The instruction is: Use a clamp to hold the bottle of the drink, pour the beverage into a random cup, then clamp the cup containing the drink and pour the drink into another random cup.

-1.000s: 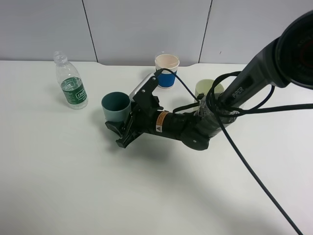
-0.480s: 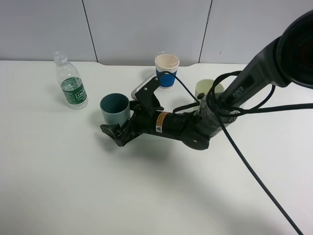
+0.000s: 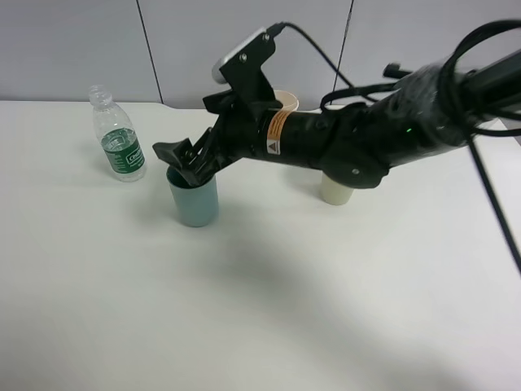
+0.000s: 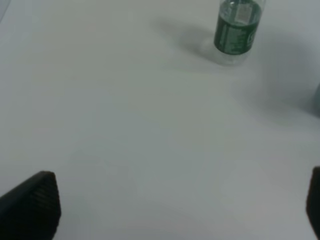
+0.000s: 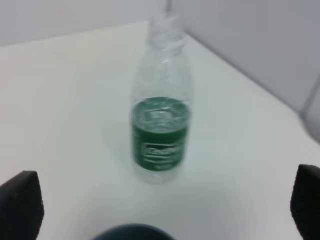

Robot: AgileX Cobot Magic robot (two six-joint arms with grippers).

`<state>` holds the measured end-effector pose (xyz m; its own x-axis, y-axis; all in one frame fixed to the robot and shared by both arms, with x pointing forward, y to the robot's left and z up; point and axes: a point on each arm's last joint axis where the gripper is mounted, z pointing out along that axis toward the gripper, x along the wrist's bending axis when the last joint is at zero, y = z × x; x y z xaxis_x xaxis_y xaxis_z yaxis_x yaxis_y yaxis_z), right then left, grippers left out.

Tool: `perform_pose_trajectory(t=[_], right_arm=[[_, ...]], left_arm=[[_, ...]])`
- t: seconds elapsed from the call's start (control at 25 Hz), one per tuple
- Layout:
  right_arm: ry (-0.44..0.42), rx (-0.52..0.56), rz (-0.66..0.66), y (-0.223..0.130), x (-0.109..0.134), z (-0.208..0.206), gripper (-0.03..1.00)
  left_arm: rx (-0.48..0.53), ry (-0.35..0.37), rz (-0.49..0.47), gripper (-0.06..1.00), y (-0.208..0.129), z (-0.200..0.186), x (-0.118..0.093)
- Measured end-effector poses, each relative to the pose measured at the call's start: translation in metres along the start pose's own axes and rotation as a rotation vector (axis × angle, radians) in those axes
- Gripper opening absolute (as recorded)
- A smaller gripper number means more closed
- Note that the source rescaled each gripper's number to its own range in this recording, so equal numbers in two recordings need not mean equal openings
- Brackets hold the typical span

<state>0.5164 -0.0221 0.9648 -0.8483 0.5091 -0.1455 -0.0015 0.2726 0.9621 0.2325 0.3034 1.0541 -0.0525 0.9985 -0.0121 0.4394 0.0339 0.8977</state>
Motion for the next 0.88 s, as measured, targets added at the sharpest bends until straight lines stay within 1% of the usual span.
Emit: perform_pose_trajectory(t=[0.12,0.32,0.6,0.88], right_arm=[[-0.059,0.066,-0.020,0.020,-0.010,-0.017,1.00],[-0.183,0.112,0.003,0.043,-0.037,-0.047,1.00],[-0.359,0.221,0.051,0.054,-0.076,-0.091,1.00],[-0.522,0.360,0.080,0.056,-0.106,-0.137,1.00]], left_arm=[[0.000,0.000,0.000,1.00,0.000,0.000,0.000],[0.000,0.000,0.000,1.00,0.000,0.000,0.000],[0.000,0.000,0.000,1.00,0.000,0.000,0.000],[0.000,0.000,0.000,1.00,0.000,0.000,0.000]])
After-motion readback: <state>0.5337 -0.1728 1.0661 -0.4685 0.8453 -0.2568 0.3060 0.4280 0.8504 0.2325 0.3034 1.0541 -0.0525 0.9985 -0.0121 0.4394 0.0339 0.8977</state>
